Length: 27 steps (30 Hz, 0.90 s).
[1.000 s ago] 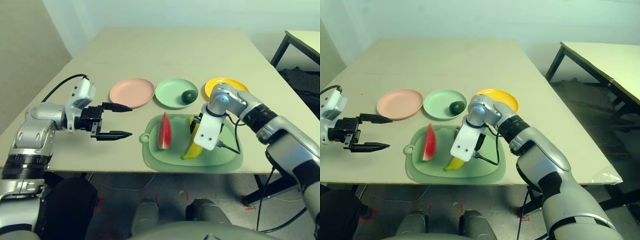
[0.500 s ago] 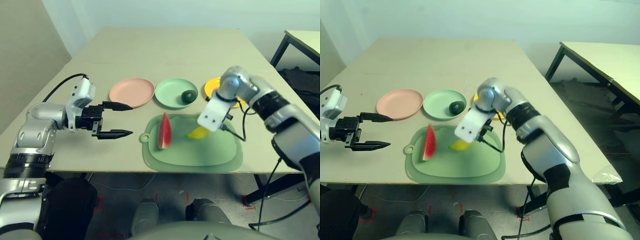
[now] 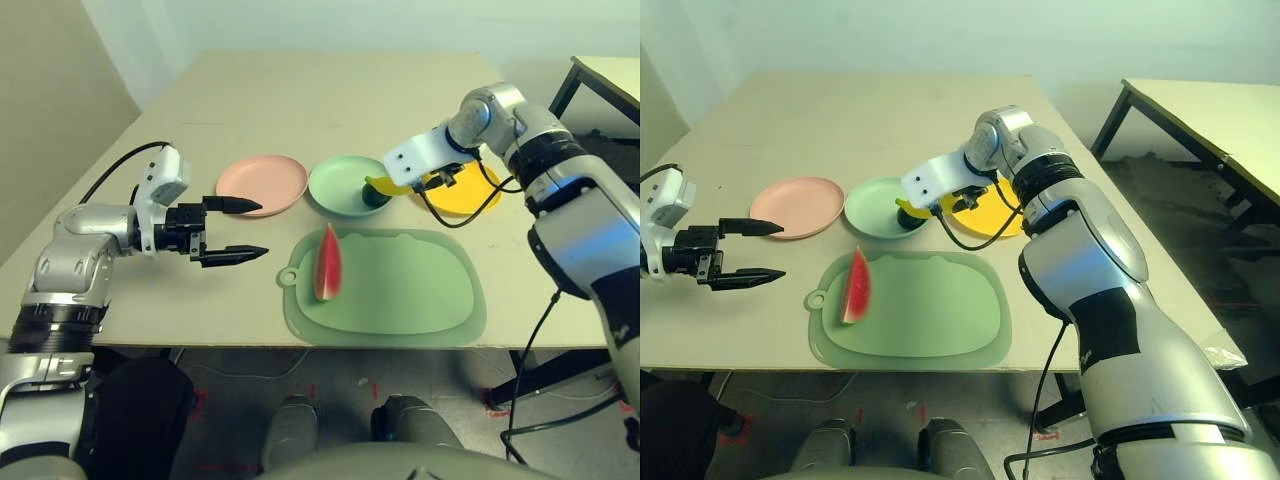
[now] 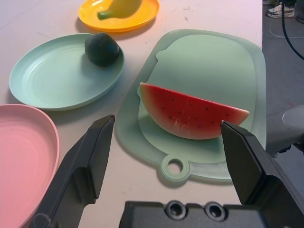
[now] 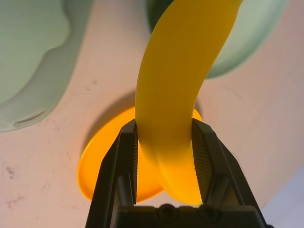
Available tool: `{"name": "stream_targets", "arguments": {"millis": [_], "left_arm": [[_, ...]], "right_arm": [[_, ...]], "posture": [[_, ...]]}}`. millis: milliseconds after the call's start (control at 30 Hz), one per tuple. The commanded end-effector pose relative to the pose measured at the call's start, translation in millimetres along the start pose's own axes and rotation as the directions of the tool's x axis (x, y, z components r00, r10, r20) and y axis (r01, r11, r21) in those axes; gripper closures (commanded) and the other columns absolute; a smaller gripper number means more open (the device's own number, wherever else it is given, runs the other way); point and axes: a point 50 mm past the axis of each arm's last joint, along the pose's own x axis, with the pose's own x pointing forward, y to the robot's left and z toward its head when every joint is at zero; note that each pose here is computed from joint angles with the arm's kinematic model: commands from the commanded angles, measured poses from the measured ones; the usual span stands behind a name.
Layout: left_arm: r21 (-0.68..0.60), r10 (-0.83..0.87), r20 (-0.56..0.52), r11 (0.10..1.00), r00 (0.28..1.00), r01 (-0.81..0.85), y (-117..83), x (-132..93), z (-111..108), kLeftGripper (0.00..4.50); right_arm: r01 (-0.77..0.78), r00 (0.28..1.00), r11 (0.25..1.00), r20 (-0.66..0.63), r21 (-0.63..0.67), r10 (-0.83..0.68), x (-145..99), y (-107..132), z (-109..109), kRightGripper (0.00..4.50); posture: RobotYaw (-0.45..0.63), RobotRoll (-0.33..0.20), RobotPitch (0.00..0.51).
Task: Place the fruits into color-matched plates.
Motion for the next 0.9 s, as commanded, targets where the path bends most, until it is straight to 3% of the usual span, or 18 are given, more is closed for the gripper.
{"name": "stream_targets", "arguments": {"millis": [33,333,900], "left_arm": [[0.018,0.006,-0.002,1.0,1.0,-0.006,0.2,-2.6,6.6,0.0],[0.008,0.017,-0.017,1.0,1.0,-0.017,-1.7,-3.8,5.2,0.0],[0.009,0.021,-0.014,1.0,1.0,-0.021,-3.9,0.2,5.5,0.0]], "right_arm": [[0.038,0.999,0.998,-0.025,0.052,-0.037,-4.9,-3.5,-5.6,2.86],[0.103,0.994,0.975,-0.054,0.195,-0.095,-7.2,-3.6,-18.0,2.86],[0.172,0.969,0.952,-0.216,0.252,-0.117,-3.1,6.6,-41.4,2.86]], "posture": [[0.1,0.0,0.009],[0.1,0.0,0.012],[0.11,0.0,0.005]]}}
